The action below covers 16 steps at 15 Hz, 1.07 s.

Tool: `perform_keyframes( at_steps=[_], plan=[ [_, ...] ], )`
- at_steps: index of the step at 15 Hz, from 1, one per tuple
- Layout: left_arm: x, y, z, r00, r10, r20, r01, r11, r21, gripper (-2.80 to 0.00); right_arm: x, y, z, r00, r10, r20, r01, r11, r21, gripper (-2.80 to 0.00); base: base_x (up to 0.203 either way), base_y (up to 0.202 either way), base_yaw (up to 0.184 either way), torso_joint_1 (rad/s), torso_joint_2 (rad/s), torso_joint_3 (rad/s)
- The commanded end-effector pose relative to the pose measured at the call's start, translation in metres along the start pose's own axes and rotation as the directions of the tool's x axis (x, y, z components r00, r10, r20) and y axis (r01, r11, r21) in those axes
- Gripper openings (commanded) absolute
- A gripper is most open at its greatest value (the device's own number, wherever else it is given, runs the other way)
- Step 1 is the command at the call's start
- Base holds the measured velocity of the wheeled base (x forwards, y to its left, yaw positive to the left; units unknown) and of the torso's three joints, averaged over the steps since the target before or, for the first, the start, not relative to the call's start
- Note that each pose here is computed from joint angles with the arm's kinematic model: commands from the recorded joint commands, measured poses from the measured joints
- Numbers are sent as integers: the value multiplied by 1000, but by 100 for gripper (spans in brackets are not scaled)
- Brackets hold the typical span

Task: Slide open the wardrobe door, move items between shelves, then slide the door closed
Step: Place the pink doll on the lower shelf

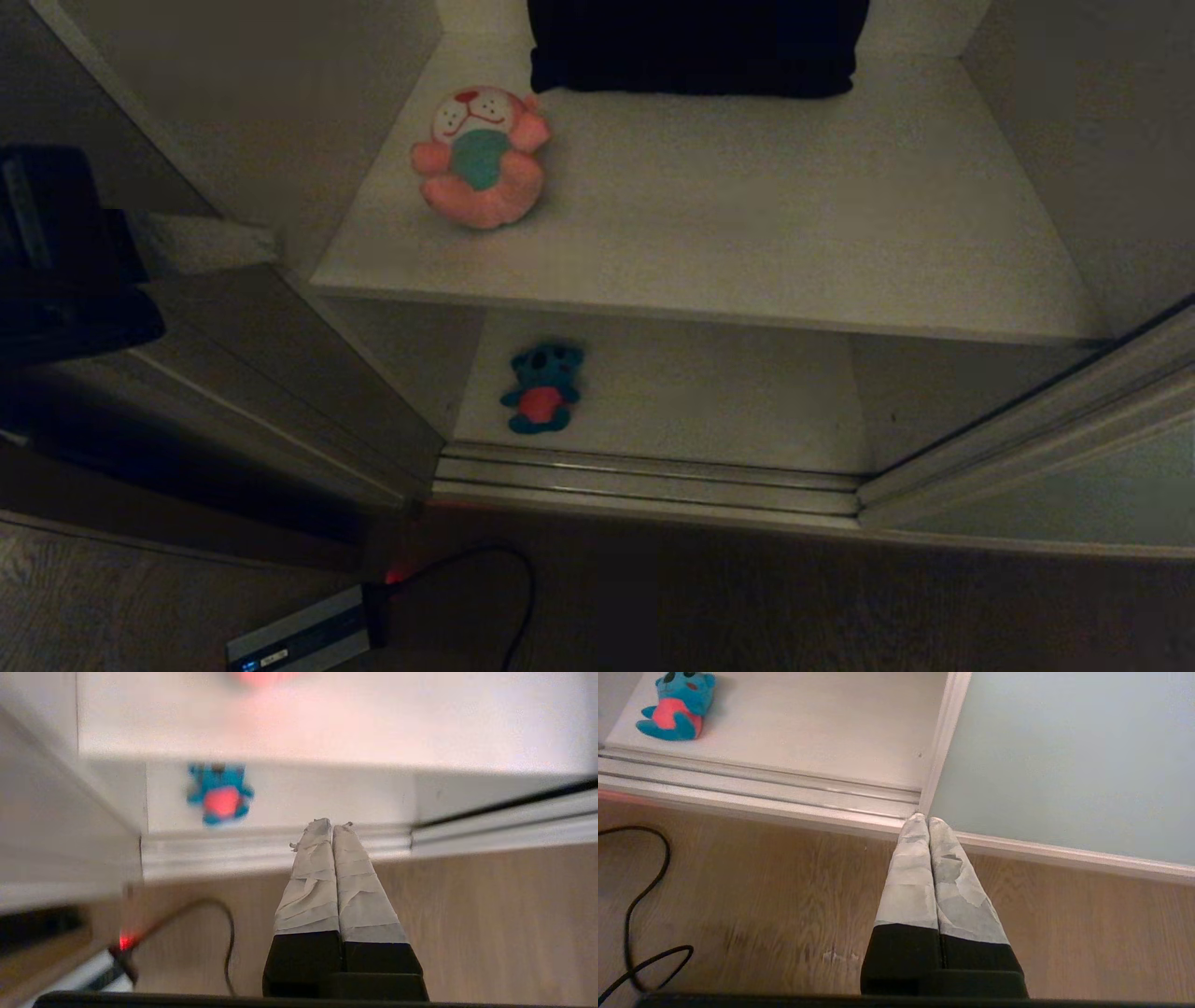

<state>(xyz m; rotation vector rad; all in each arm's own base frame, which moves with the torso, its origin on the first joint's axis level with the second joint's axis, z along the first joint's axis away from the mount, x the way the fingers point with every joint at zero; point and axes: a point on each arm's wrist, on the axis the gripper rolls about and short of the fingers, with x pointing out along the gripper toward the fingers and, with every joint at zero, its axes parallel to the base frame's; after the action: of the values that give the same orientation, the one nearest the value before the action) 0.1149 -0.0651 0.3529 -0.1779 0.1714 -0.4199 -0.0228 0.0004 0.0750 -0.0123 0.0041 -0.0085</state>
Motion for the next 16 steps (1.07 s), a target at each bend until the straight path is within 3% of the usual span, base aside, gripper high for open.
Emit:
perform_keyframes(
  at_steps=[1,5,6,10,16],
  plan=[
    [14,-3,9,1000,17,22,-17,1000,11,-280,0,0,-1,1000,1,-6,-1,1000,0,-280,0,0,0,0,0,0],
    [69,-7,17,987,159,8,-159,987,13,-280,0,0,-1,1000,1,-6,-1,1000,0,-280,0,0,0,0,0,0],
    [83,-8,20,984,177,12,-178,984,10,0,0,0,-1,1000,1,-5,-1,1000,0,-280,0,0,0,0,0,0],
    [130,-13,33,975,222,31,-220,974,-62,0,0,0,-1,1000,1,-7,-1,1000,0,-280,0,0,0,0,0,0],
    [199,-1,28,943,332,12,-324,925,-197,0,0,0,-1,1000,1,-7,-1,1000,0,-280,0,0,0,0,0,0]
  ],
)
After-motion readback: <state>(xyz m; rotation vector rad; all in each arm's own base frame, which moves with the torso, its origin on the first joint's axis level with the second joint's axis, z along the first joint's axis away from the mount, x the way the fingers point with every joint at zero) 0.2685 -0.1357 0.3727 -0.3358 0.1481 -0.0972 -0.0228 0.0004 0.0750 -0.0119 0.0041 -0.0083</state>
